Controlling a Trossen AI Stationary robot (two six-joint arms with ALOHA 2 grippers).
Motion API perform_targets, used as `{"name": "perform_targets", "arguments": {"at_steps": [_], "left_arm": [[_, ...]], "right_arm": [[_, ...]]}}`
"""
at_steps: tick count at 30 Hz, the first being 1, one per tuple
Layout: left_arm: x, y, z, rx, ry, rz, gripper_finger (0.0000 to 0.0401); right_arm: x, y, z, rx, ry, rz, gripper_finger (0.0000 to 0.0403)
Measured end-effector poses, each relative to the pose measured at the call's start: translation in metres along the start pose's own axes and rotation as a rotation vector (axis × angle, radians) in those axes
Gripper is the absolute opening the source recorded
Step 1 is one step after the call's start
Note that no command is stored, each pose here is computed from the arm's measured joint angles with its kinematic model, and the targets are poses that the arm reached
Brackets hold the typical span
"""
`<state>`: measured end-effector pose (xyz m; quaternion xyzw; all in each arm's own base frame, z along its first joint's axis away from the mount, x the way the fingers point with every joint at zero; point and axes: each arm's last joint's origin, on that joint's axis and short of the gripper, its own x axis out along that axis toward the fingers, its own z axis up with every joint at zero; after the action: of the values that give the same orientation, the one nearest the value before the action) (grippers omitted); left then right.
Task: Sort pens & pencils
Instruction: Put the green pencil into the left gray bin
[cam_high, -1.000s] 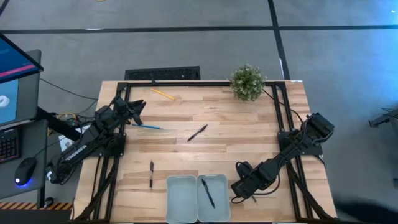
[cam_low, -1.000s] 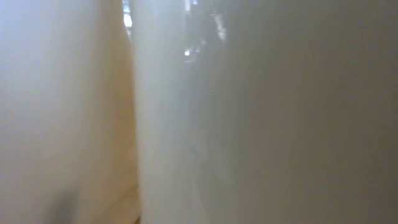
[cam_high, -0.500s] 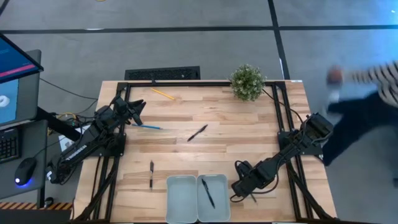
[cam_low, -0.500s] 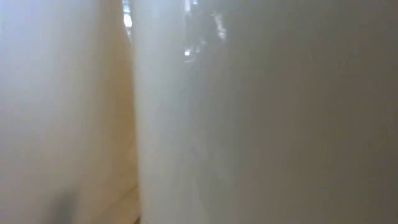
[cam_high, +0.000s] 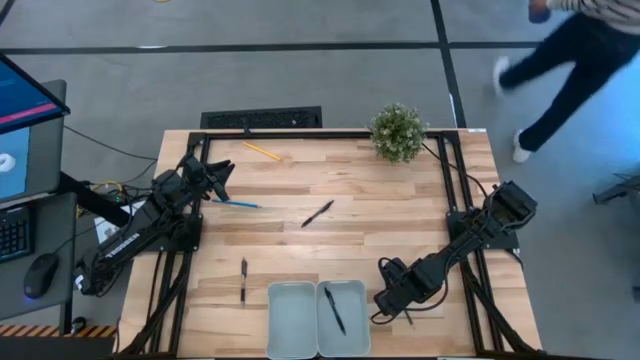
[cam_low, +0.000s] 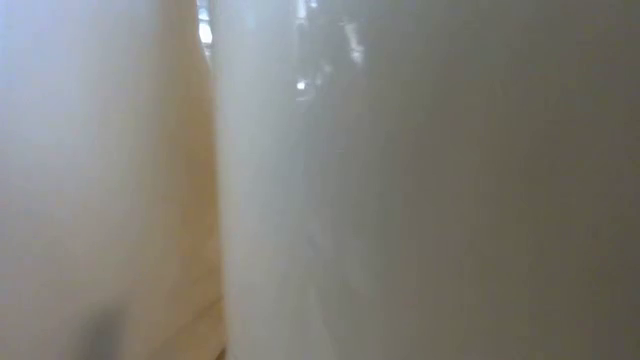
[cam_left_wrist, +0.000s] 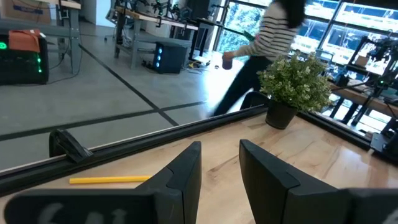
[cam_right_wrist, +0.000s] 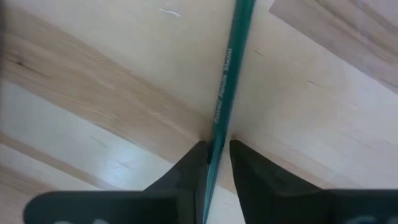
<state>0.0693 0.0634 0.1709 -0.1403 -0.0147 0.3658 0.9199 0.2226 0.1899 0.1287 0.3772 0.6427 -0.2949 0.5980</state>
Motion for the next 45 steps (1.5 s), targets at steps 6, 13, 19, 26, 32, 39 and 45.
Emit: {"name": "perform_targets", "arguments": {"at_steps": [6, 13, 19, 26, 32, 39, 45], "left_arm": [[0.0, 0.0, 0.0, 0.0, 0.0, 0.0, 0.0098], [0.0, 0.0, 0.0, 0.0, 0.0, 0.0, 0.0098], [0.0, 0.0, 0.0, 0.0, 0.0, 0.0, 0.0098], [0.0, 0.0, 0.0, 0.0, 0.0, 0.0, 0.0098], [0.0, 0.0, 0.0, 0.0, 0.0, 0.0, 0.0098], [0.0, 0.0, 0.0, -0.036, 0.0, 0.0, 0.0098], [0.0, 0.0, 0.001, -0.052, -0.009, -0.003, 0.0098]], "right_arm": [[0.0, 0.0, 0.0, -0.001, 0.003, 0.001, 0.0076], [0.0, 0.001, 0.002, 0.009, 0.012, 0.002, 0.0053], [-0.001, 0.002, 0.008, 0.015, 0.025, 0.008, 0.005], [-0.009, 0.005, 0.011, -0.041, 0.014, 0.054, 0.0052], [-0.035, 0.001, 0.013, -0.028, -0.065, 0.13, 0.0052], [-0.067, -0.006, 0.025, -0.02, -0.18, 0.229, 0.0052], [-0.094, -0.016, 0.037, -0.062, -0.216, 0.295, 0.0052]]}}
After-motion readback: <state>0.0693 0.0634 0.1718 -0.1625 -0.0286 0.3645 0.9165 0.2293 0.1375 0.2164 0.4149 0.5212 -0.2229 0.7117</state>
